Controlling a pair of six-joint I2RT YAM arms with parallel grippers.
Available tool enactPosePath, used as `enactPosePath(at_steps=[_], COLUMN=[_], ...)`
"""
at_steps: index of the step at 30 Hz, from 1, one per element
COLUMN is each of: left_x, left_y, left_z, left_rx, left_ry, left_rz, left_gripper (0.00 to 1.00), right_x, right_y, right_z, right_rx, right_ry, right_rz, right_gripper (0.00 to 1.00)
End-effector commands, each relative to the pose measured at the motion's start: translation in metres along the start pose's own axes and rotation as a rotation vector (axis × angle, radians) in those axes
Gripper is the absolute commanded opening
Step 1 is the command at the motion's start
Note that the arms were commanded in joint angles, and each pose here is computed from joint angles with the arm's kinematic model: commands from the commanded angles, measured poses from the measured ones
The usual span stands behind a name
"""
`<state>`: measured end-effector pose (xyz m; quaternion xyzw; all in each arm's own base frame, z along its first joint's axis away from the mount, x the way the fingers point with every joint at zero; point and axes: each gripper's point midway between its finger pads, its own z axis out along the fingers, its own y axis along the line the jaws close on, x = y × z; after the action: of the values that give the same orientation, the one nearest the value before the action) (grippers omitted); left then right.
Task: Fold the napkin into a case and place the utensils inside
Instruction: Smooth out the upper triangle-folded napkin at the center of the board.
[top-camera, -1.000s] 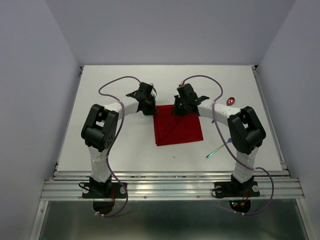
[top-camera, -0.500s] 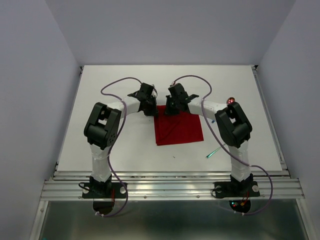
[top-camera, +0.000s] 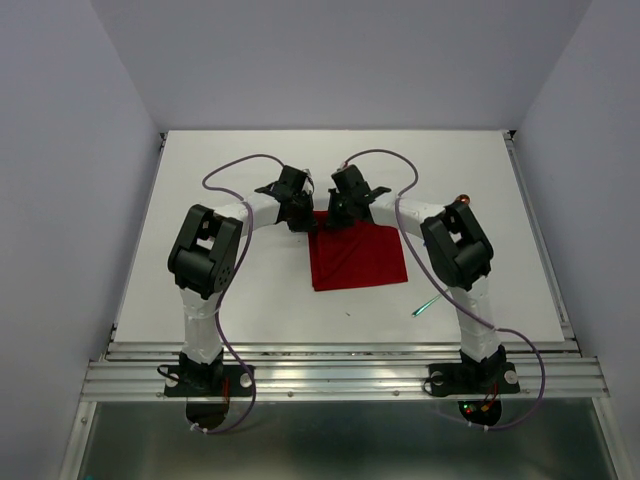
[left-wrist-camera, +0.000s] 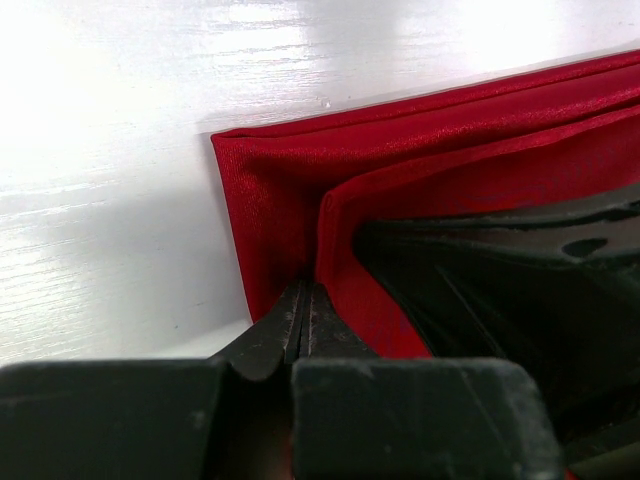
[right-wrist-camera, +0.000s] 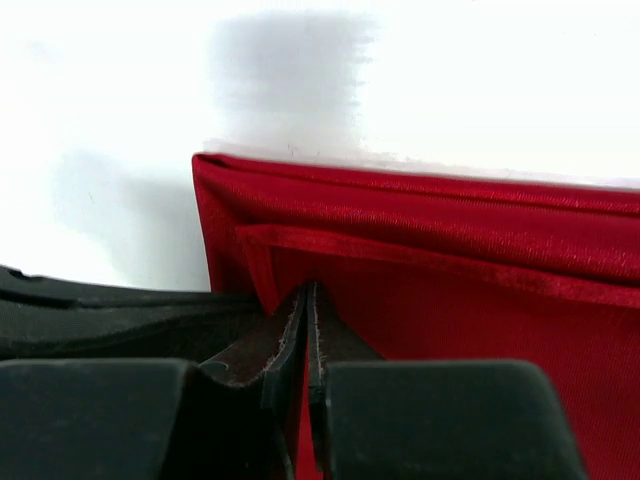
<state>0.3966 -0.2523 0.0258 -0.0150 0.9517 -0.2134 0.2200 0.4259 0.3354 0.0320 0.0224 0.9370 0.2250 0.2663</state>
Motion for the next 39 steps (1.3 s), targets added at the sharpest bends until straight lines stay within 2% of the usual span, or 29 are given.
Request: enactPosePath(at_steps=[1, 8, 12, 16, 24, 30, 39], left_x=[0.002, -0.002, -0.008, -0.018, -0.021, -0.012, -0.001], left_y=[0.004, 0.000, -0.004, -0.013, -0.031, -0.032, -0.018], left_z=[0.002, -0.005, -0.014, -0.033, -0.050, -0.031, 0.000], left_rx=[-0.005, 0.005, 0.008, 0.027, 0.107, 0.130, 0.090], left_ry=[0.015, 0.002, -0.016, -0.057, -0.082, -0.038, 0.023], left_rz=[0.022, 0.029, 0.033, 0.039, 0.032, 0.041, 0.046], left_gripper=[0.00, 0.00, 0.00, 0.00, 0.00, 0.00, 0.00], right_x=[-0.015, -0.018, -0.021, -0.030, 0.018, 0.061, 0.092], right_y=[0.008, 0.011, 0.023, 0.034, 0.012, 0.022, 0.042], right_z=[0.005, 0.003, -0.018, -0.063, -0.091, -0.099, -0.099], right_rx=[0.006, -0.001, -0.057, -0.116, -0.147, -0.201, -0.234], right_ry=[-0.053, -0.059, -0.067, -0.135, -0.078, -0.004, 0.057], right_rz=[0.002, 0.001, -0.014, -0.010, 0.074, 0.087, 0.044], right_gripper=[0.09, 0.09, 0.09, 0.10, 0.10, 0.10, 0.09])
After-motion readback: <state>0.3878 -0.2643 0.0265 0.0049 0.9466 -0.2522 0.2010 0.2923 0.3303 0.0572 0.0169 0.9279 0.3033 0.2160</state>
